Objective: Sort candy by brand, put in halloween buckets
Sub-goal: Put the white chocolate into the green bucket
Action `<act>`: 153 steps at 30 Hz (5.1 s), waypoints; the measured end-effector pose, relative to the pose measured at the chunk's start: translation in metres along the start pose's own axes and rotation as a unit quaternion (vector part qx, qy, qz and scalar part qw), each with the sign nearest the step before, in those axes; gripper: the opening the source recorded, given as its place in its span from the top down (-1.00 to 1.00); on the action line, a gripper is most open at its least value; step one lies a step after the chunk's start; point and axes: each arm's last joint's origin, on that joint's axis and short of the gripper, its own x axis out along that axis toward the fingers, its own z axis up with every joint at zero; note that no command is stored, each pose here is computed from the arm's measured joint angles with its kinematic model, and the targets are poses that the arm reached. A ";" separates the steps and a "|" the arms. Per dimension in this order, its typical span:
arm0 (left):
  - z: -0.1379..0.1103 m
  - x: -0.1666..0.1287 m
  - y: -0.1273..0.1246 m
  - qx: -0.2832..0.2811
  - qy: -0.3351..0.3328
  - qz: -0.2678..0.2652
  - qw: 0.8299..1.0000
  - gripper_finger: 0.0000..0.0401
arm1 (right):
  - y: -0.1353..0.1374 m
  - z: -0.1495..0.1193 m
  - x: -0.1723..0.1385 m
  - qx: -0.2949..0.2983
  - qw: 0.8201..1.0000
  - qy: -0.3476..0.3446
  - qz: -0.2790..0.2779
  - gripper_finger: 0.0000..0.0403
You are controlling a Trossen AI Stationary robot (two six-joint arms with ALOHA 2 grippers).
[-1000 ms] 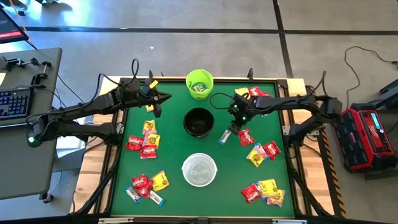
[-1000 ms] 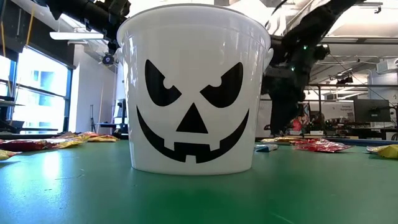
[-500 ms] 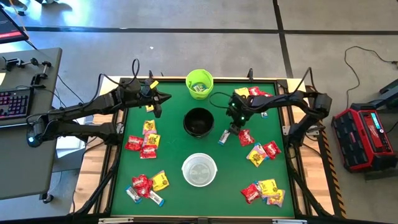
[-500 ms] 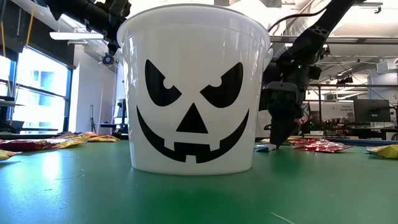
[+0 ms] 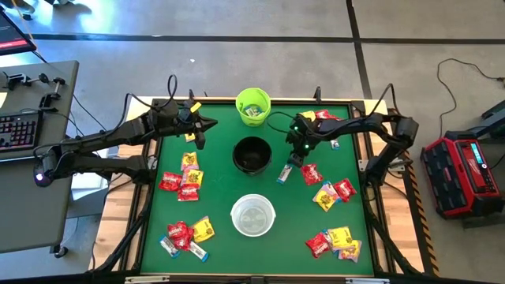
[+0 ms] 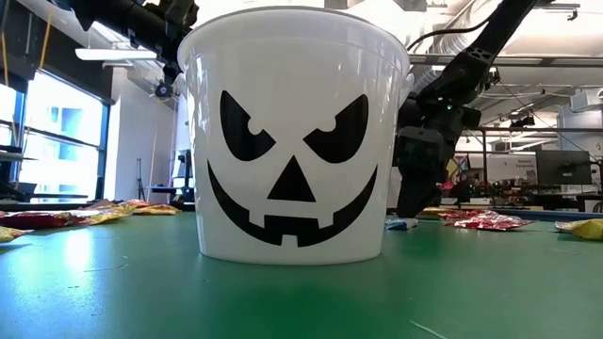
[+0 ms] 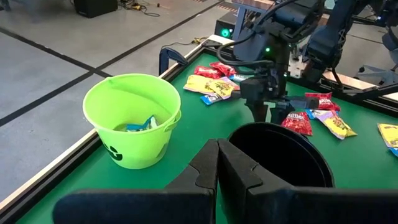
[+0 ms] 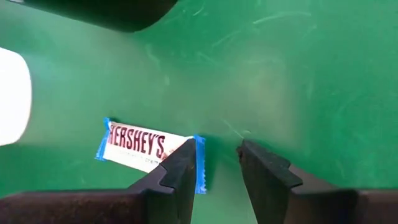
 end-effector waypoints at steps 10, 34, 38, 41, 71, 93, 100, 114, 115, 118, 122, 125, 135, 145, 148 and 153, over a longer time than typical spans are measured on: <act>0.000 0.000 0.000 0.000 0.002 0.000 1.000 1.00 | 0.008 -0.003 0.005 -0.004 0.999 0.015 0.037 0.42; -0.001 0.000 0.000 0.003 0.004 0.001 1.000 1.00 | 0.030 -0.001 -0.031 -0.024 0.998 -0.036 -0.039 1.00; -0.001 0.000 0.000 0.003 0.004 0.001 1.000 1.00 | 0.040 -0.001 -0.050 -0.026 0.996 -0.068 -0.048 1.00; -0.001 0.000 0.000 0.004 0.004 0.001 1.000 1.00 | 0.047 -0.002 -0.063 -0.022 0.994 -0.090 -0.052 1.00; -0.001 0.000 0.000 0.004 0.004 0.001 1.000 1.00 | 0.069 0.012 -0.107 0.030 0.960 -0.273 -0.050 1.00; -0.001 0.000 0.000 0.000 0.004 0.005 1.000 1.00 | 0.084 0.003 -0.045 0.166 0.958 -0.202 -0.120 -0.12; -0.001 0.000 0.000 -0.005 0.005 0.005 1.000 1.00 | 0.069 0.001 -0.009 0.331 0.907 -0.202 -0.161 -0.20; -0.001 0.000 0.000 -0.005 0.006 0.005 1.000 1.00 | 0.052 0.006 0.018 0.354 0.895 -0.208 -0.176 -0.15; -0.001 0.000 0.000 -0.005 0.006 0.005 1.000 1.00 | 0.052 0.005 0.018 0.352 0.895 -0.206 -0.179 -0.13; -0.001 0.000 0.000 -0.005 0.006 0.005 1.000 1.00 | 0.050 0.005 0.021 0.342 0.898 -0.204 -0.188 0.00; -0.001 0.000 0.000 -0.005 0.006 0.005 1.000 1.00 | 0.048 0.004 0.021 0.335 0.899 -0.199 -0.199 0.24; -0.001 0.000 0.000 -0.005 0.006 0.005 1.000 1.00 | 0.045 0.004 0.019 0.334 0.900 -0.193 -0.204 0.43; -0.002 0.000 0.000 -0.010 0.008 0.005 1.000 1.00 | 0.050 0.015 -0.002 0.279 0.929 -0.204 -0.131 0.96; -0.002 0.000 0.000 -0.010 0.009 0.005 1.000 1.00 | 0.043 0.018 0.017 0.292 0.928 -0.203 -0.113 1.00; -0.002 0.000 0.000 -0.010 0.009 0.005 1.000 1.00 | 0.041 0.017 0.022 0.296 0.929 -0.190 -0.116 1.00; -0.002 0.000 0.001 -0.010 0.010 0.005 1.000 1.00 | 0.040 0.013 0.020 0.310 0.926 -0.173 -0.127 1.00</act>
